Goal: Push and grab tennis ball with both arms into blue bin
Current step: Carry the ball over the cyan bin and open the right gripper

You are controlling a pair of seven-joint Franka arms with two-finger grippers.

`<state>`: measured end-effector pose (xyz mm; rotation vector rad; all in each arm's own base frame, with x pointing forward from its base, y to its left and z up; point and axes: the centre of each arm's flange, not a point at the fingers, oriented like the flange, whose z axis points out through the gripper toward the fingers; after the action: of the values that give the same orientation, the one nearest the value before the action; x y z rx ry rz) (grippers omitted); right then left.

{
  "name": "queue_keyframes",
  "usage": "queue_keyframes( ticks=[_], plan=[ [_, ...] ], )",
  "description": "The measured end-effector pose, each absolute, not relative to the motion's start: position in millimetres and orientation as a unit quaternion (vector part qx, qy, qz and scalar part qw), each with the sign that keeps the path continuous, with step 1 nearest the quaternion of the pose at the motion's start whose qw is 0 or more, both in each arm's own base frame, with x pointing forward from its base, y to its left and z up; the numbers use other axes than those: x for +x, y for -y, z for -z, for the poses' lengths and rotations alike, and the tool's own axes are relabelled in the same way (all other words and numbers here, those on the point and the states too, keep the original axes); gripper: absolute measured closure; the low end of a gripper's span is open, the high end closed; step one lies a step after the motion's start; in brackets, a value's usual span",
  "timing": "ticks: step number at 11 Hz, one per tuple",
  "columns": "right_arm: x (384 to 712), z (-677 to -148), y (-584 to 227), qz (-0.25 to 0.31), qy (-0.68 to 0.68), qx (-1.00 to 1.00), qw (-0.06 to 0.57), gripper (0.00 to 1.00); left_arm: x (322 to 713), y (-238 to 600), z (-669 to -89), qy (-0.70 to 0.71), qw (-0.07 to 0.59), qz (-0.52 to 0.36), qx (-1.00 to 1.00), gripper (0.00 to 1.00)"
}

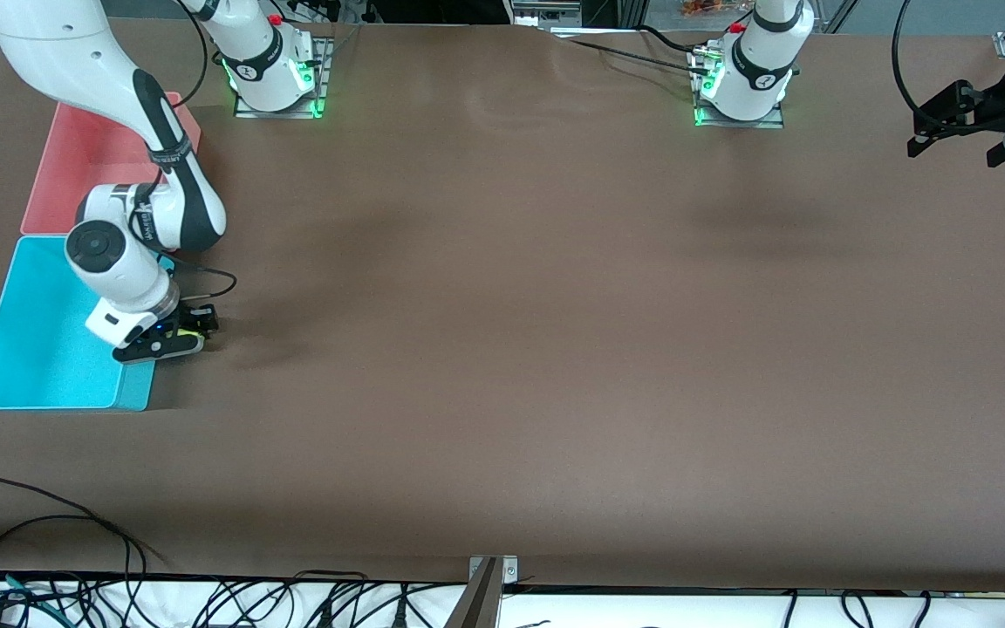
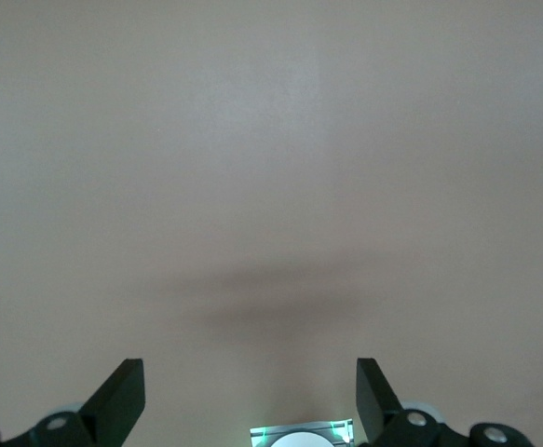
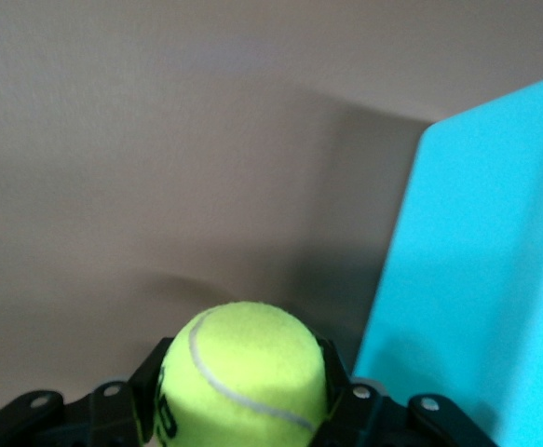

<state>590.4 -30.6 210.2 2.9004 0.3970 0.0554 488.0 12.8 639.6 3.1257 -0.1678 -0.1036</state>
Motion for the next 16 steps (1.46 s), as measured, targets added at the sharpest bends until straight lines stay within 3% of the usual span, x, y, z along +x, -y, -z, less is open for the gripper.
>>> queue_keyframes(
  ticks=[4, 7, 11, 16],
  plan=[
    [631.1, -315.0, 31.0, 0.078, -0.126, 0.981, 0.121, 0.35, 488.1, -14.8, -645.6, 0.042, 0.005, 0.027, 0.999, 0.00],
    [623.5, -346.3, 65.8, 0.106, -0.155, 0.979, 0.083, 0.35, 488.0, -17.9, -646.4, 0.032, 0.005, 0.026, 0.999, 0.00],
    [589.8, -319.8, 174.4, 0.118, -0.179, 0.976, -0.029, 0.35, 488.1, -16.6, -646.7, -0.002, 0.004, 0.026, 1.000, 0.00],
    [554.7, -238.3, 220.7, 0.135, -0.184, 0.965, -0.133, 0.35, 488.6, -19.4, -645.5, -0.007, 0.004, 0.028, 1.000, 0.00]
  ],
)
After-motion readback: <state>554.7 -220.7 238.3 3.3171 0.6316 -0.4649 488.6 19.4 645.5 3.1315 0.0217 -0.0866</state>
